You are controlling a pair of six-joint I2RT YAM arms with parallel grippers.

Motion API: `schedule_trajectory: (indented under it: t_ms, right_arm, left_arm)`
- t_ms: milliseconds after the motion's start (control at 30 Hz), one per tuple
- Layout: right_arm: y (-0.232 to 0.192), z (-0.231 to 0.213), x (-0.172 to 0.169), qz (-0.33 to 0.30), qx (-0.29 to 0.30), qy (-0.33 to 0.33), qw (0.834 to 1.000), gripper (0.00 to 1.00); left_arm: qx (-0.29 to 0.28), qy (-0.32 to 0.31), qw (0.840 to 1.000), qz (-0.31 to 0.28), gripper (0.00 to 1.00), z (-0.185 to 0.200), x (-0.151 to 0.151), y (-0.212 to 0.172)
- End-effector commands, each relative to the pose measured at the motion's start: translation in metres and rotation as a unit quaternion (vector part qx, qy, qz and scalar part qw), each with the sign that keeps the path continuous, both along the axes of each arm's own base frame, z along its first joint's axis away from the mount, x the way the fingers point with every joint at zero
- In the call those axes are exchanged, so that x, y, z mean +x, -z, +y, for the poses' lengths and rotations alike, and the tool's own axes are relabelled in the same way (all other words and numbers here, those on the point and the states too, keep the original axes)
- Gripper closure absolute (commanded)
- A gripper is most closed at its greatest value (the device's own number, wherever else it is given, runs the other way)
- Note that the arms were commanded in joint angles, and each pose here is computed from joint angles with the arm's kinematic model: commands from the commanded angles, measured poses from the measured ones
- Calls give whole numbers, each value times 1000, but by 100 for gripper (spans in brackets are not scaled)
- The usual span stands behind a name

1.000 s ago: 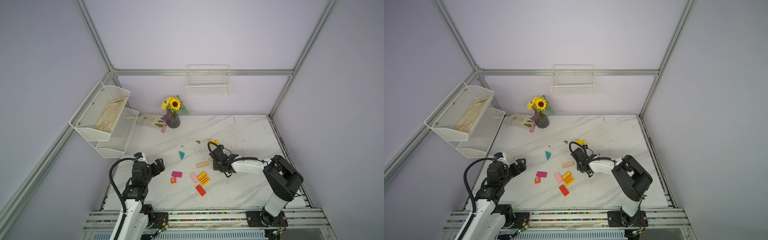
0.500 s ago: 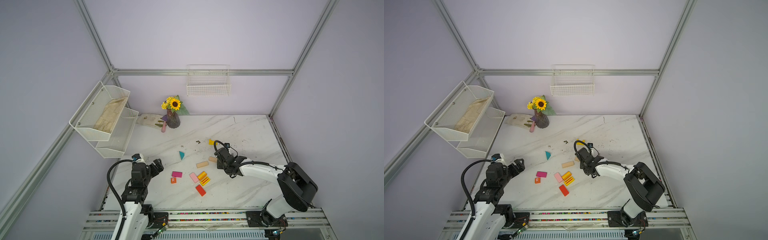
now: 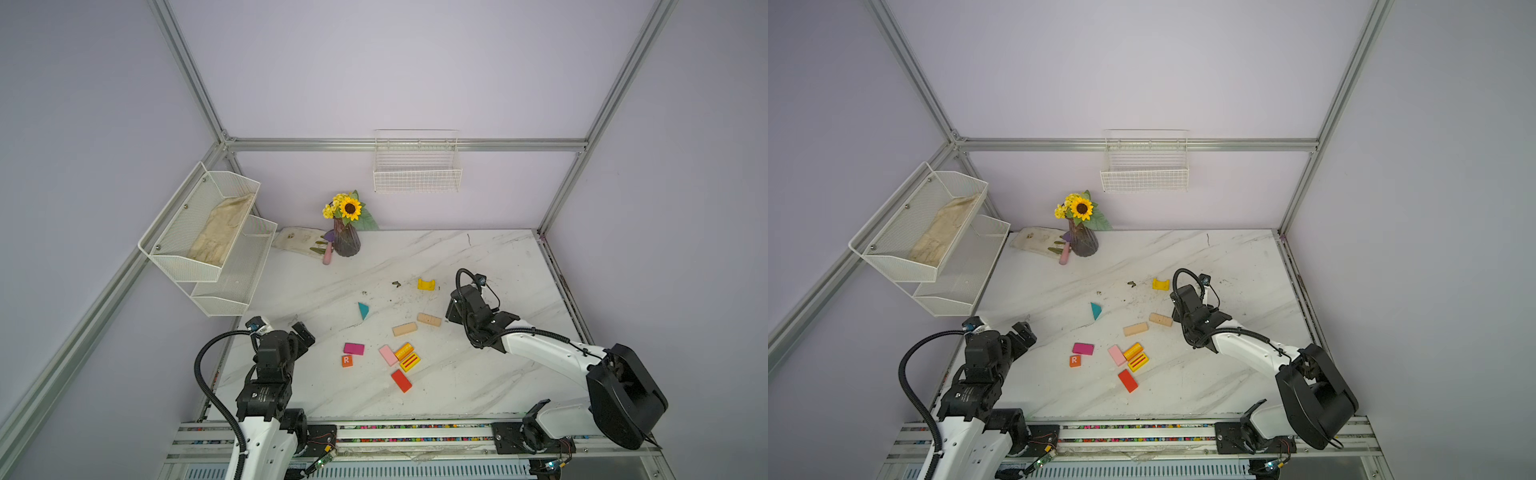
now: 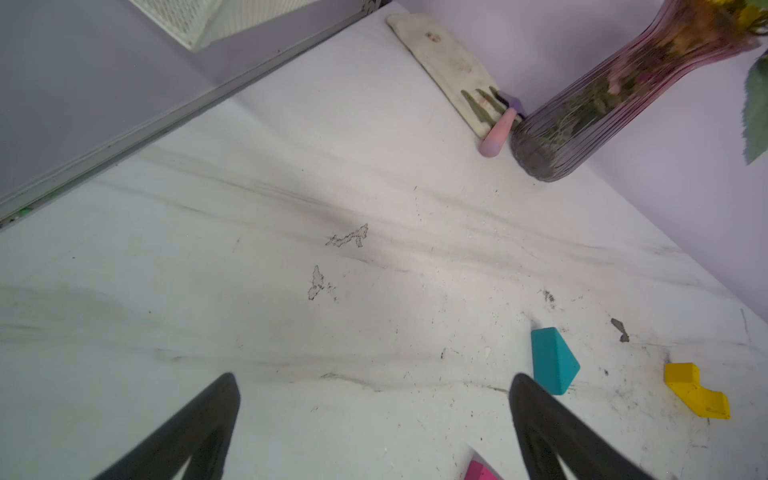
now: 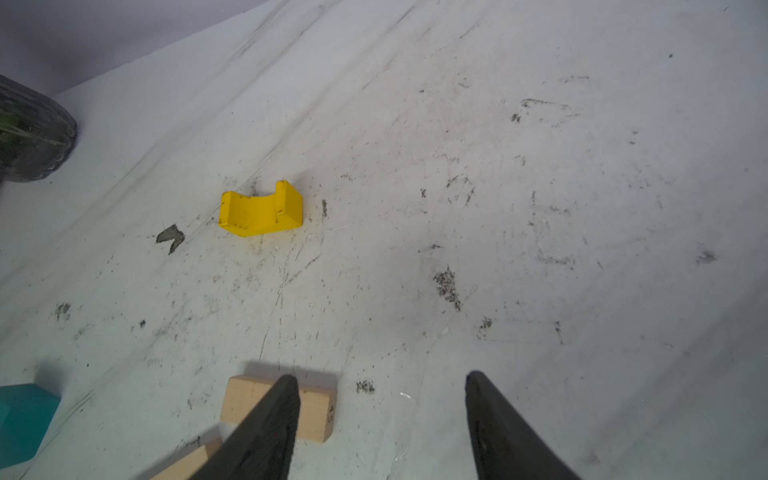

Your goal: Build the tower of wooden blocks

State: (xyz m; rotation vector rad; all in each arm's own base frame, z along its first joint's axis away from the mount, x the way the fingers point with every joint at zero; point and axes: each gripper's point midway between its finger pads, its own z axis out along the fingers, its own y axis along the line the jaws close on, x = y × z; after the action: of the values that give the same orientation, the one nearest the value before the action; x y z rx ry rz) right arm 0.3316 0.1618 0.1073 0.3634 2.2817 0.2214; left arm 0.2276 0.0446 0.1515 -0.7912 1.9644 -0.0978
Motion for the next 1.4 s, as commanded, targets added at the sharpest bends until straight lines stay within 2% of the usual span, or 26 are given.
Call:
schedule_trajectory:
  t_ms: [0, 133, 233, 367, 467, 600, 933, 1133, 1367]
  right_arm:
    - [7, 23, -8, 16, 64, -16, 998, 3]
    - [8, 39, -11, 21, 26, -14, 999, 3]
    - [13, 51, -13, 28, 54, -18, 998, 3]
    - [26, 48, -19, 92, 48, 25, 994, 3]
    - [34, 51, -25, 121, 50, 38, 991, 9]
    - [51, 47, -32, 150, 53, 74, 984, 9]
    - [77, 60, -29, 177, 25, 74, 981, 9]
    - [76, 67, -18, 163, 1, 67, 984, 9]
    - [78, 77, -6, 163, -24, 43, 985, 3]
  left_arm:
    - [12, 23, 998, -49, 0, -5, 5, -25]
    - [9, 29, 998, -55, 0, -7, 3, -27]
    - [8, 34, 998, -55, 0, -9, 4, -26]
    - [6, 36, 998, -47, 0, -10, 6, -24]
    - [3, 43, 998, -43, 0, -12, 9, -23]
    - [4, 44, 998, -37, 0, -12, 11, -20]
    - [2, 47, 999, -26, 0, -13, 15, -17]
    - [-1, 52, 998, -29, 0, -15, 15, -18]
    - [0, 52, 998, -31, 0, -15, 15, -18]
